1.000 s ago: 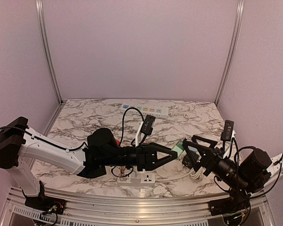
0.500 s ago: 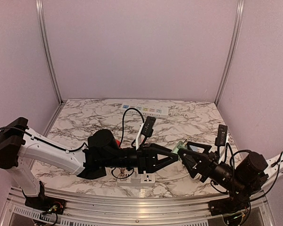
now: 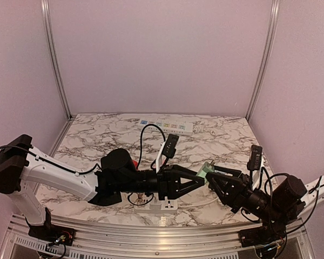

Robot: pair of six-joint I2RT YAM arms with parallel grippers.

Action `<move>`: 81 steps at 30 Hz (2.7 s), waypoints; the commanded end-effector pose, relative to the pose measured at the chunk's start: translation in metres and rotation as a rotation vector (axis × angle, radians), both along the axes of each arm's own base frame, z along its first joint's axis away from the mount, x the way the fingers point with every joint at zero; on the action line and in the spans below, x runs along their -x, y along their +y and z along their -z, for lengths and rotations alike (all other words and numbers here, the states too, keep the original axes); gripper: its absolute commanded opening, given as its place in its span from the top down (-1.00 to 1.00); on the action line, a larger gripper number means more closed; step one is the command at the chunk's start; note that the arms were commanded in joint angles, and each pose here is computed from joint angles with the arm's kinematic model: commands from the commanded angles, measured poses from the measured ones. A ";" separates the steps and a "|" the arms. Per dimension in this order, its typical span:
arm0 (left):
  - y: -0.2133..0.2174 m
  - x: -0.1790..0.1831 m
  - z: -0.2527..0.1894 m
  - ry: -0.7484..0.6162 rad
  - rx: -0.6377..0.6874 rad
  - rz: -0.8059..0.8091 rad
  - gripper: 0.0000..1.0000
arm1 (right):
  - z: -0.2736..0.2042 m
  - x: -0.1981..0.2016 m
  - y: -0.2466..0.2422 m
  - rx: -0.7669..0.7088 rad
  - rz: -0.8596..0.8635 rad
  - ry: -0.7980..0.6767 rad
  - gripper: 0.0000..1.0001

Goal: Insert the plug
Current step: Pass from the left arm to the right, then pass from the right arm to the left

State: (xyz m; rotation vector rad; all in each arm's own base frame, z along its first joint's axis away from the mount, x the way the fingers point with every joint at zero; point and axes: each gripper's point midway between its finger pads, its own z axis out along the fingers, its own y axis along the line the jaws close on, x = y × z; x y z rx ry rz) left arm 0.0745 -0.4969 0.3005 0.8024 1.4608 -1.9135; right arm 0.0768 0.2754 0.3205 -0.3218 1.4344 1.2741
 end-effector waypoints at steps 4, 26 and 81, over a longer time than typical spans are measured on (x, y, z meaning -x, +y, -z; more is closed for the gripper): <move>0.004 0.012 -0.020 -0.023 0.066 0.033 -0.11 | -0.006 0.003 -0.004 -0.017 -0.016 -0.030 0.48; 0.020 -0.058 0.046 -0.051 -0.483 -0.361 -0.98 | 0.071 -0.017 0.007 0.529 0.146 -0.004 0.51; 0.007 -0.044 0.109 -0.025 -0.740 -0.224 -0.33 | 0.111 -0.028 0.016 0.787 0.275 -0.016 0.43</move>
